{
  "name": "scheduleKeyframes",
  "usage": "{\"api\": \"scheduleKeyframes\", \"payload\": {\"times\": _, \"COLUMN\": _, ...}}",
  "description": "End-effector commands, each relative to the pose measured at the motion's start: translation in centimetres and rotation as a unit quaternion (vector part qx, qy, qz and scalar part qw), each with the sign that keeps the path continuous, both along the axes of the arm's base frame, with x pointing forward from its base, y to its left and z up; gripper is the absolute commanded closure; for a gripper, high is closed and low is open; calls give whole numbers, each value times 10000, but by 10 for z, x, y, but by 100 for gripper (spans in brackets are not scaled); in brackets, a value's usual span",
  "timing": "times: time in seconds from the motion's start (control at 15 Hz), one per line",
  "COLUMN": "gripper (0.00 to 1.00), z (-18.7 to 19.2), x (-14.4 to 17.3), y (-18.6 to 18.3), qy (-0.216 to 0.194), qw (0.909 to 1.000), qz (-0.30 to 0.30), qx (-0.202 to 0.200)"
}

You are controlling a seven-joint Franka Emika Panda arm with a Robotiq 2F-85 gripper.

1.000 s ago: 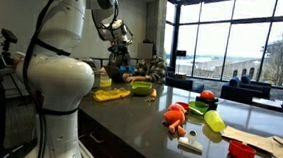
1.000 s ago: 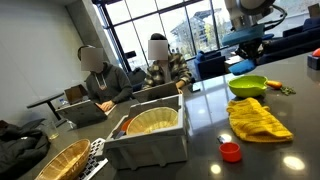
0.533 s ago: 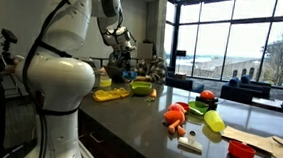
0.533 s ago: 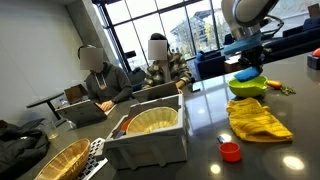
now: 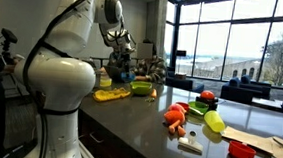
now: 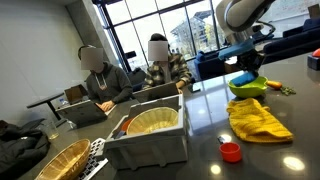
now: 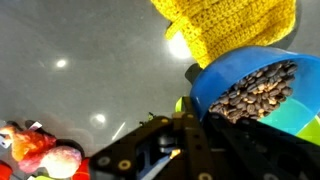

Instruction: Pick up the blue bowl, then pour its contents into the green bowl

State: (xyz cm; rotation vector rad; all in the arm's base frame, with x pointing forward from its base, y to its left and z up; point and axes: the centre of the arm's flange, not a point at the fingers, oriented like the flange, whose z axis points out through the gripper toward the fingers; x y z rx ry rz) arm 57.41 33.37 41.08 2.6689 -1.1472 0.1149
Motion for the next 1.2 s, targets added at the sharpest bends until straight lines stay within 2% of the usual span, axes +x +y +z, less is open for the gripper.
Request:
{"api": "scheduleKeyframes", "payload": {"times": 0.0, "gripper": 99, "z": 8, "x": 8, "y": -8, "qy": 175, "qw": 9998, "qz": -1, "qx": 103}}
{"api": "scheduleKeyframes", "payload": {"times": 0.4, "gripper": 99, "z": 8, "x": 18, "y": -42, "qy": 345, "qw": 9986, "qz": -139, "qx": 380}}
{"api": "scheduleKeyframes", "payload": {"times": 0.73, "gripper": 99, "z": 11, "x": 26, "y": -70, "qy": 605, "qw": 9947, "qz": -184, "qx": 811}}
{"api": "scheduleKeyframes", "payload": {"times": 1.13, "gripper": 99, "z": 14, "x": 31, "y": -72, "qy": 806, "qw": 9896, "qz": -215, "qx": 1170}}
